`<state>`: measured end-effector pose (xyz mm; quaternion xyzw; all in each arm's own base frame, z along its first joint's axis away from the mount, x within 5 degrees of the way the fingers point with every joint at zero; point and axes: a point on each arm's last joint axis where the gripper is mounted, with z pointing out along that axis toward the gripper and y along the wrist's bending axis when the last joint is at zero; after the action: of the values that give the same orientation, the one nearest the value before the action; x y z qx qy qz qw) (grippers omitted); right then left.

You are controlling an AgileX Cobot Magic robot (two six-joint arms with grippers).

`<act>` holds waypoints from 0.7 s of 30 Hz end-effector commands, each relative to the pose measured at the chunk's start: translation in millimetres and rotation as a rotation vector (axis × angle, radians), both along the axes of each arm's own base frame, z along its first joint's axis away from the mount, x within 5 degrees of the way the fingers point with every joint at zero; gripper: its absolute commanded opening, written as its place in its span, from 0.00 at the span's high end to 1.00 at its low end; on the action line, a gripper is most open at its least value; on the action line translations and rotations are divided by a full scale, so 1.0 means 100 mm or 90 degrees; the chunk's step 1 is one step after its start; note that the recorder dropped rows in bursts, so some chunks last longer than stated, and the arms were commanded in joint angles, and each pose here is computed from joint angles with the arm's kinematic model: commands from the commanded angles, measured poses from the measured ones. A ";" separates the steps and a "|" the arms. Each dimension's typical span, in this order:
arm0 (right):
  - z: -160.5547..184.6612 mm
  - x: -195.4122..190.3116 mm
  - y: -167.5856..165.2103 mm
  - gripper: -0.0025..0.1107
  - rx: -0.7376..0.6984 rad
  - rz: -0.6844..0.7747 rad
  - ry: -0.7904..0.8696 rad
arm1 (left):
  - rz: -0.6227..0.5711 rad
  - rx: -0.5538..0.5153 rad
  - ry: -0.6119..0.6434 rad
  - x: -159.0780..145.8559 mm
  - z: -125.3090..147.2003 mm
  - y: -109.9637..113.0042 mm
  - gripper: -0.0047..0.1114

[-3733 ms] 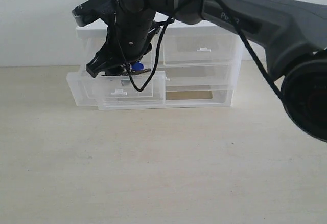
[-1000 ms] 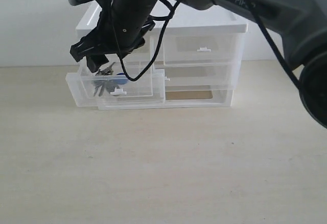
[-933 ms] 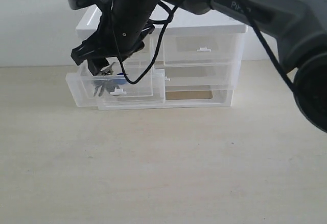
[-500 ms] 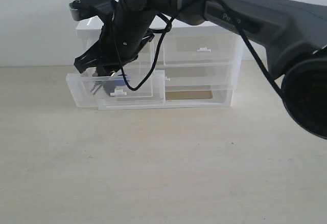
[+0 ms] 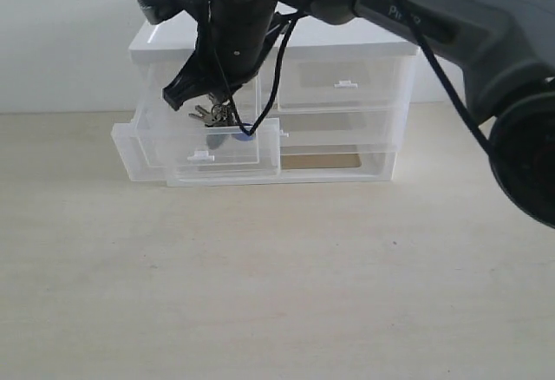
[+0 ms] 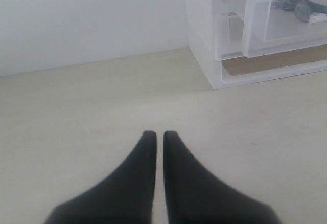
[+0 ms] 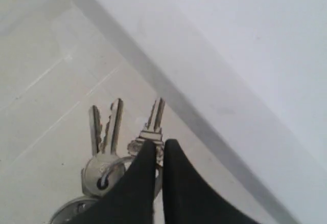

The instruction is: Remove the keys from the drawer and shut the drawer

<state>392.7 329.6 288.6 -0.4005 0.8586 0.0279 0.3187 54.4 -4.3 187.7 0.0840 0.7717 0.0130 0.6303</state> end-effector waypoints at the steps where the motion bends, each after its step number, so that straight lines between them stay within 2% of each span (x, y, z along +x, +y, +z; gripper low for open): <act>1: 0.42 -0.10 -0.10 0.98 0.034 -0.003 -0.039 | -0.001 -0.005 0.002 0.00 -0.01 0.00 0.92; 5: 0.57 -0.18 -0.15 0.98 0.044 -0.001 -0.041 | -0.001 -0.005 0.002 0.00 -0.01 0.00 0.92; 9: 0.52 -0.31 -0.05 0.96 0.073 0.088 0.043 | -0.001 -0.005 0.002 0.00 -0.01 0.00 0.92; 11: 0.43 -0.30 0.01 0.84 0.084 0.105 0.062 | -0.001 -0.005 0.002 0.00 -0.01 0.00 0.92; 15: 0.20 -0.17 0.05 0.48 0.073 0.054 0.066 | -0.001 -0.005 0.002 0.00 -0.01 0.00 0.92; 16: 0.15 -0.14 0.03 0.45 0.055 0.036 0.059 | -0.001 -0.005 0.002 0.00 -0.01 0.00 0.92; 21: -0.09 -0.04 0.03 0.48 0.002 0.019 0.060 | -0.001 -0.005 0.002 0.00 -0.01 0.00 0.92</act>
<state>384.6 333.4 285.3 -0.4118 0.8649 0.0640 0.2798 54.4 -4.3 187.7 0.0840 0.7717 0.0130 0.6303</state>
